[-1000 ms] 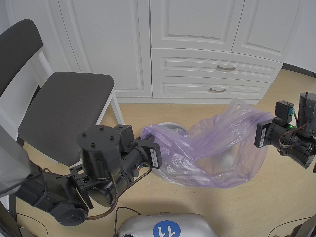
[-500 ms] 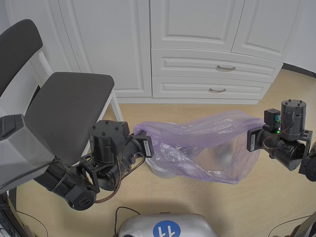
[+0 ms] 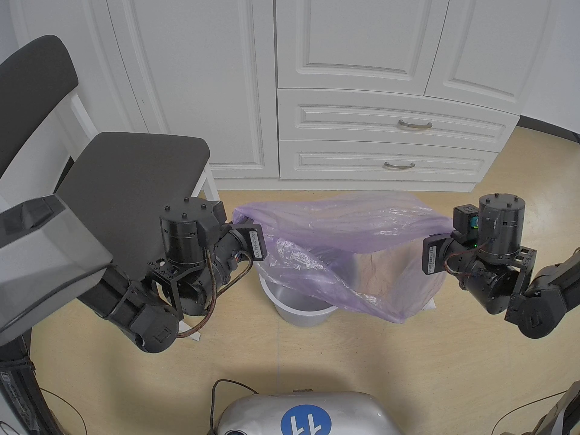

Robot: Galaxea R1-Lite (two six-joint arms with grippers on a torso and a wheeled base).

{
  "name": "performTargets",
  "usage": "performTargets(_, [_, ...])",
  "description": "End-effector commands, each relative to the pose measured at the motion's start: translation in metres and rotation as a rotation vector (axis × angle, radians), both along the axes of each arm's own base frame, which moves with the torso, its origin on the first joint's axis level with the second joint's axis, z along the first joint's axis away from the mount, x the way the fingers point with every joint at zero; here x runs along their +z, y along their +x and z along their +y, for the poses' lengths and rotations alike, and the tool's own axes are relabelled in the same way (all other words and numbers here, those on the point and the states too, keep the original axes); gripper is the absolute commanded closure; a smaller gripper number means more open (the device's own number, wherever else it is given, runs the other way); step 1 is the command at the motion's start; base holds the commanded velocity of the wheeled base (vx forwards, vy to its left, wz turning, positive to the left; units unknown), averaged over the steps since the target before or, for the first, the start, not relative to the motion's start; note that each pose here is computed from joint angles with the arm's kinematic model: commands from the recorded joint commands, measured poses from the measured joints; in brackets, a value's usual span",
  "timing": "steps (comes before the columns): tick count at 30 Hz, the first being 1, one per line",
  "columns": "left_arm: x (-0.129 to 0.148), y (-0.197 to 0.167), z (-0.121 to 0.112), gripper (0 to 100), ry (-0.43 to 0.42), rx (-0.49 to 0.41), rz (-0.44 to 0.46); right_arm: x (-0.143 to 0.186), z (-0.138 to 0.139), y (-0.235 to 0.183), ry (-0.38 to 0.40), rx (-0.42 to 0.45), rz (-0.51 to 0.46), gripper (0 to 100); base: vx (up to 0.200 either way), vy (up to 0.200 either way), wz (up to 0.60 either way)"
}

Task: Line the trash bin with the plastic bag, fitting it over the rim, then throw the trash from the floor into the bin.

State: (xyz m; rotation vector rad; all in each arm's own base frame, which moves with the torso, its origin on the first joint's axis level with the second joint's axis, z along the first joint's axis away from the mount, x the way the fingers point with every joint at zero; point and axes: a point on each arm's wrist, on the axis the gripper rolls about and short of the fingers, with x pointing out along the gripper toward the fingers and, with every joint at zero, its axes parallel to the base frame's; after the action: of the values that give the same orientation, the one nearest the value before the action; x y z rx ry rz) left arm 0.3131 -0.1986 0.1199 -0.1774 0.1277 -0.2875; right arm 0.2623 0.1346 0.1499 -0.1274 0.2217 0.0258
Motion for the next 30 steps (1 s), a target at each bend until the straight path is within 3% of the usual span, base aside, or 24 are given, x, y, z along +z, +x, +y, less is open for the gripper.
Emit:
performTargets(1, [-0.001, 0.013, 0.001, 100, -0.007, -0.004, -0.012, -0.025, 0.012, 0.014, -0.016, 0.012, 0.030, 100, 0.000, 0.000, 0.00])
performTargets(11, [-0.012, 0.013, -0.013, 100, 0.002, -0.053, 0.006, -0.048, 0.045, 0.019, 0.053, 0.104, -0.087, 100, 0.000, 0.000, 0.00])
performTargets(13, [-0.015, 0.007, -0.023, 100, 0.003, -0.076, 0.011, -0.060, 0.063, 0.016, 0.066, 0.155, -0.101, 100, 0.000, 0.000, 0.00])
performTargets(23, [-0.021, 0.015, -0.024, 100, -0.002, -0.066, -0.007, -0.080, 0.087, 0.013, 0.074, 0.238, -0.083, 100, 0.000, 0.000, 0.00])
performTargets(30, [-0.030, 0.028, -0.026, 100, 0.002, -0.058, -0.001, -0.090, 0.088, 0.019, 0.074, 0.232, -0.056, 100, 0.000, 0.000, 0.00])
